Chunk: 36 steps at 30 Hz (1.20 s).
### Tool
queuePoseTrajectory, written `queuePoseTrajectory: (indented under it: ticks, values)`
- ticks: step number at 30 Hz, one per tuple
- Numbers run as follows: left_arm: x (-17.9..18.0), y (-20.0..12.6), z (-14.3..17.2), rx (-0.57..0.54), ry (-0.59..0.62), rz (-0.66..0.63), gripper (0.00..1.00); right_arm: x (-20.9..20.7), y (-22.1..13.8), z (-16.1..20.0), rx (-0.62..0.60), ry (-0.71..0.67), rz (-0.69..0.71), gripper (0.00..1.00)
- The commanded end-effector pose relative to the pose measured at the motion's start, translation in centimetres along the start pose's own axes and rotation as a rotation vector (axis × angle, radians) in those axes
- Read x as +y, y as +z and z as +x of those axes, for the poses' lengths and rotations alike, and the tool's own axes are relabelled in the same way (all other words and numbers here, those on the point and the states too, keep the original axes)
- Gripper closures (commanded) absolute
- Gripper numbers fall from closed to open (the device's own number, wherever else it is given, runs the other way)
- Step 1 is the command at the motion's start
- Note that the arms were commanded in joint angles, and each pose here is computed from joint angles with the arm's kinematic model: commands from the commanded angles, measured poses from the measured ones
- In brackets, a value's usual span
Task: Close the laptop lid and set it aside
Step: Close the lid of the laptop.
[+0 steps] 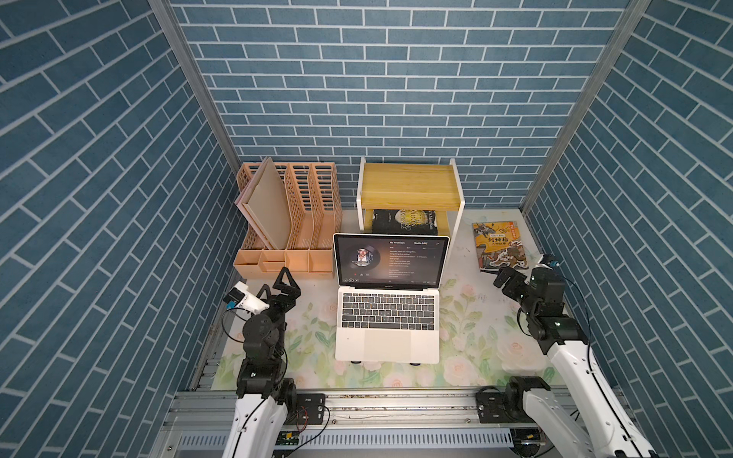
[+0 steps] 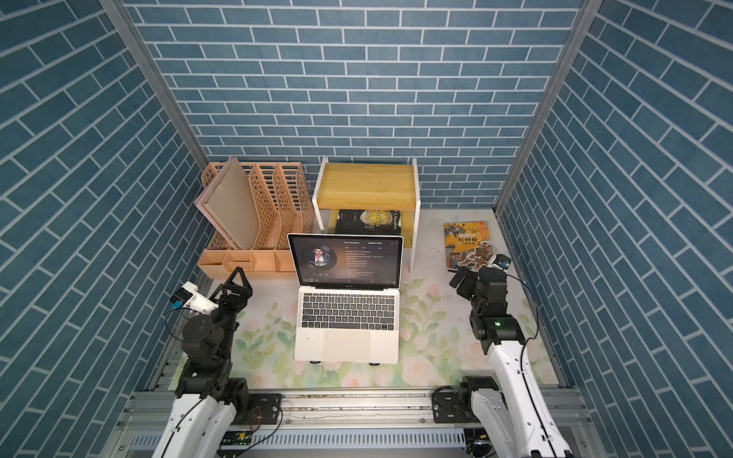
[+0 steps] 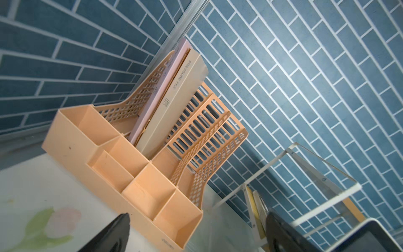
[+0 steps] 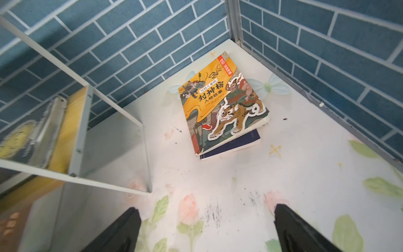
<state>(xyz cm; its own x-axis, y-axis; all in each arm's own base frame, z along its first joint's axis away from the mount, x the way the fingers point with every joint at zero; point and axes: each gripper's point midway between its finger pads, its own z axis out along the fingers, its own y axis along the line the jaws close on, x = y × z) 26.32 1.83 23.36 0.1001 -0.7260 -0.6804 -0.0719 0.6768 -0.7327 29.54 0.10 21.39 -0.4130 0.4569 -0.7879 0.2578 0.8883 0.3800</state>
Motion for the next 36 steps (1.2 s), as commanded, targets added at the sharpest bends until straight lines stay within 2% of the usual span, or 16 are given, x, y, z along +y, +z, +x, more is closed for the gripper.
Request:
queuePoseTrajectory:
  ticks: [1, 5, 9, 12, 15, 17, 21, 27, 32, 36]
  values:
    - [-0.1, -0.2, 2.4, 0.131, -0.074, 0.012, 0.0, 3.4, -2.9, -1.7, 0.035, 0.032, -0.142, 0.0]
    - [-1.4, 0.4, 3.3, 0.261, 0.008, 0.002, 0.0, 7.3, -5.8, -5.5, -0.006, 0.026, -0.296, 0.0]
    - [-1.2, 0.5, 5.9, 0.462, 0.09, -0.047, 0.0, 11.0, -7.6, -8.3, -0.01, 0.052, -0.443, 0.0]
    - [-0.7, -0.1, 8.2, 0.602, 0.096, -0.062, 0.0, 13.1, -8.2, -10.0, 0.009, 0.059, -0.502, 0.0]
    - [-0.4, -1.0, 10.0, 0.691, 0.081, -0.048, 0.0, 15.0, -8.8, -11.4, 0.011, 0.049, -0.551, 0.0]
    - [-0.1, -1.7, 10.7, 0.71, 0.067, -0.035, 0.0, 16.1, -9.3, -12.4, -0.008, 0.034, -0.569, 0.01]
    - [0.2, -2.5, 10.8, 0.666, 0.047, 0.003, 0.0, 18.5, -9.9, -13.2, -0.029, -0.006, -0.593, 0.03]
    - [0.1, -2.8, 9.7, 0.579, 0.003, 0.017, 0.0, 24.5, -8.7, -10.4, 0.074, -0.167, -0.614, 0.02]
    - [0.1, -2.8, 9.7, 0.586, -0.002, 0.006, 0.0, 28.8, -7.5, -7.0, 0.178, -0.328, -0.626, 0.11]
    - [0.4, -2.7, 9.6, 0.596, 0.001, -0.029, 0.0, 30.5, -6.5, -5.1, 0.221, -0.427, -0.579, 0.32]
